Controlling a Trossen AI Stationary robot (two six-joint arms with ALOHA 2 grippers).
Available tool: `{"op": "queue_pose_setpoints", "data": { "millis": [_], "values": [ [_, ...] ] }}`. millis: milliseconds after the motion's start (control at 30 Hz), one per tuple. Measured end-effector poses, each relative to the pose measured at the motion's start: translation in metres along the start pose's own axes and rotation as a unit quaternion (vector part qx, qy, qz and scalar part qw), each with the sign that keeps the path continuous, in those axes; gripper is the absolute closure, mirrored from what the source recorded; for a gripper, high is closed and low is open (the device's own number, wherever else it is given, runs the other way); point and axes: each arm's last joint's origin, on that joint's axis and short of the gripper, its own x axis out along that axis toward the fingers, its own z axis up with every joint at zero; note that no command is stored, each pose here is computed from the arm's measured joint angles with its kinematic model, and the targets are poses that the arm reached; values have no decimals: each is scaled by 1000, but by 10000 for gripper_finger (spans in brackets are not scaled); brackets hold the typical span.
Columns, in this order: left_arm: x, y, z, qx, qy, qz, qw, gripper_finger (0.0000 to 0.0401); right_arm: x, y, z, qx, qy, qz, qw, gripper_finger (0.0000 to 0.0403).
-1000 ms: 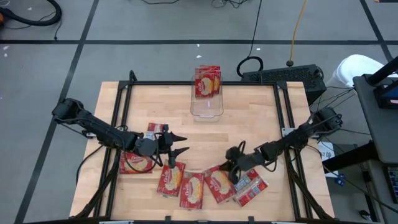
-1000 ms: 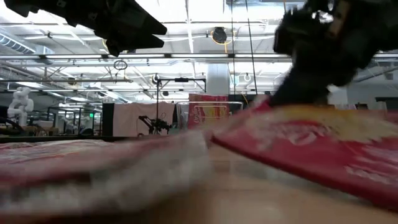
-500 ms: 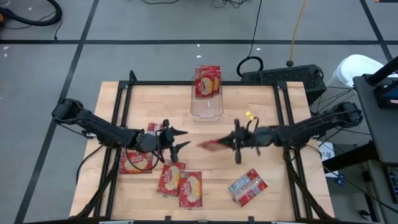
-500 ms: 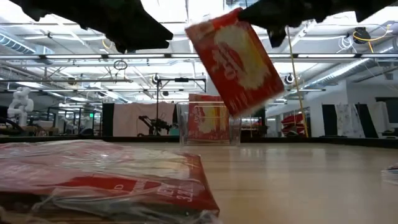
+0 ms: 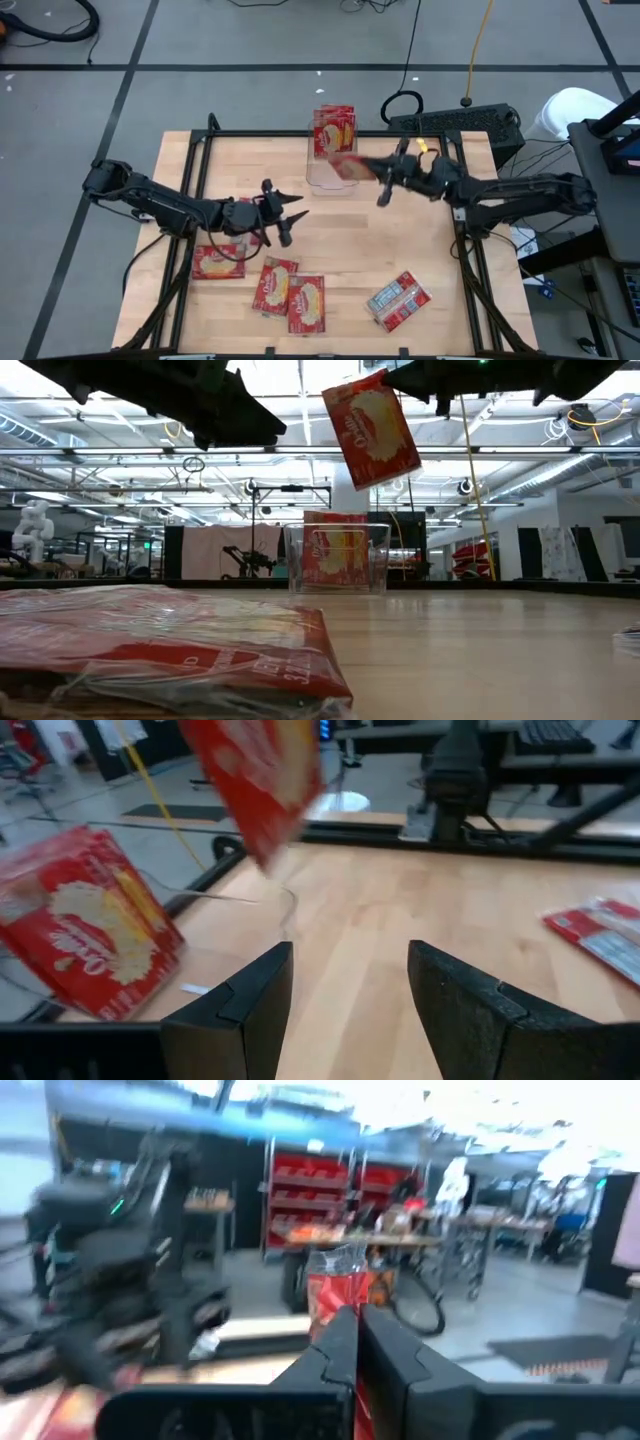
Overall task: Sort popcorn bags into baskets
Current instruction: Put the red popcorn pack into the transparent bin
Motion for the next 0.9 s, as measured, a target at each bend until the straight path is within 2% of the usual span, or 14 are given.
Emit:
{"op": "queue_pose_setpoints", "data": {
  "millis": [133,433,600,900],
  "values": [
    [0,-1,-2,6,12,-21,1000,199,5,-22,3,10,-39,-4,999,403],
    [0,-2,-2,-1,8,-22,1000,199,20,-66,-10,39,-90,-2,995,403],
    [0,0,-2,-3,9,-20,1000,199,36,-85,-23,59,-77,3,995,403],
    [0,0,-2,0,11,-20,1000,199,65,-104,-57,71,-47,-9,996,403]
  ]
}}
